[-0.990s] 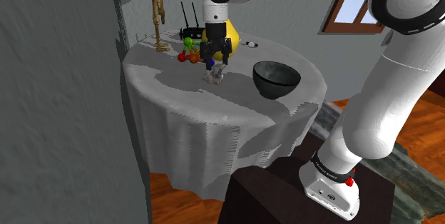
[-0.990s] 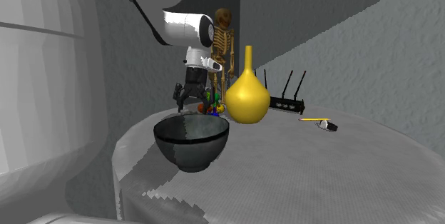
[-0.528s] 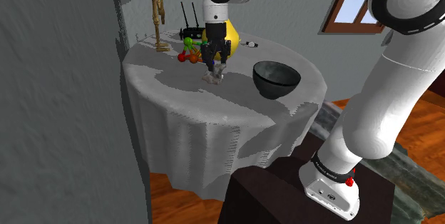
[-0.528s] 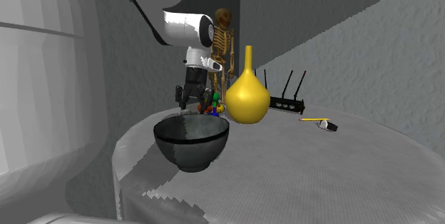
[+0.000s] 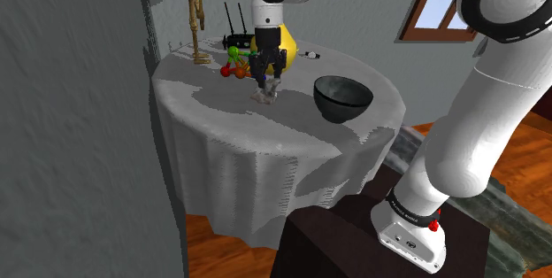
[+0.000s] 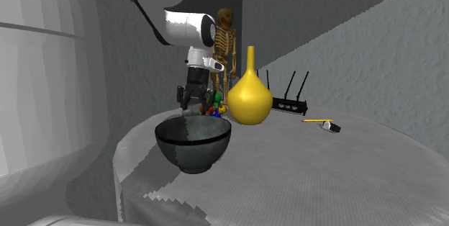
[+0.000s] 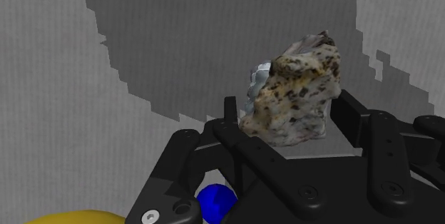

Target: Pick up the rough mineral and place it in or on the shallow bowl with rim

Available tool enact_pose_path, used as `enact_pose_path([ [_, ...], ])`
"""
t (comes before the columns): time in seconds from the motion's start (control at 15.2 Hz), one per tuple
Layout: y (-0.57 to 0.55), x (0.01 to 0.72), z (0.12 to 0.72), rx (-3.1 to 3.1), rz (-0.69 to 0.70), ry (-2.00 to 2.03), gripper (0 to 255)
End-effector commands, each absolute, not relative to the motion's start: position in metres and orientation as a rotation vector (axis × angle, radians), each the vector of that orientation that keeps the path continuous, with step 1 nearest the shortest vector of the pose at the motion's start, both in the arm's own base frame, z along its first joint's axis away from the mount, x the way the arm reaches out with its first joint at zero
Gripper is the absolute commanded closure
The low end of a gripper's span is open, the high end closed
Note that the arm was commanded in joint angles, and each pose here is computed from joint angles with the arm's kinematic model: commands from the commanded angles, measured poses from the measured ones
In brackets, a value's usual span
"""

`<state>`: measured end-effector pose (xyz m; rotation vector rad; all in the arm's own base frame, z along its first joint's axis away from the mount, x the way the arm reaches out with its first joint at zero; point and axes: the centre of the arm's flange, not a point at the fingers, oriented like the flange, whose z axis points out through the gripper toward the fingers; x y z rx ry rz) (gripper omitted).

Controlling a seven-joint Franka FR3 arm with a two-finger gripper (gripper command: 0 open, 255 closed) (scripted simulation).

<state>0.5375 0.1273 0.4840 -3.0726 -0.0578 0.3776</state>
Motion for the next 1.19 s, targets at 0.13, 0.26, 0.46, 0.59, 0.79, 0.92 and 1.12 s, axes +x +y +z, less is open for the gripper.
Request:
enact_pose_path([
  [0.13,0.127,0.538,0.502,-3.073,0.379,-0.058,255],
  [0.26,0.127,0.538,0.513,-3.073,0.379,-0.058,255],
  [0.46,0.127,0.538,0.529,-3.073,0.379,-0.058,255],
  [0.59,0.127,0.538,0.539,-3.073,0.379,-0.058,255],
  [0.79,0.127,0.538,0.555,-3.073,0.379,-0.058,255],
  [0.92,0.127,0.538,0.566,-3.073,0.379,-0.058,255],
  [1.12,0.127,0.538,0.582,-3.073,0.379,-0.058,255],
])
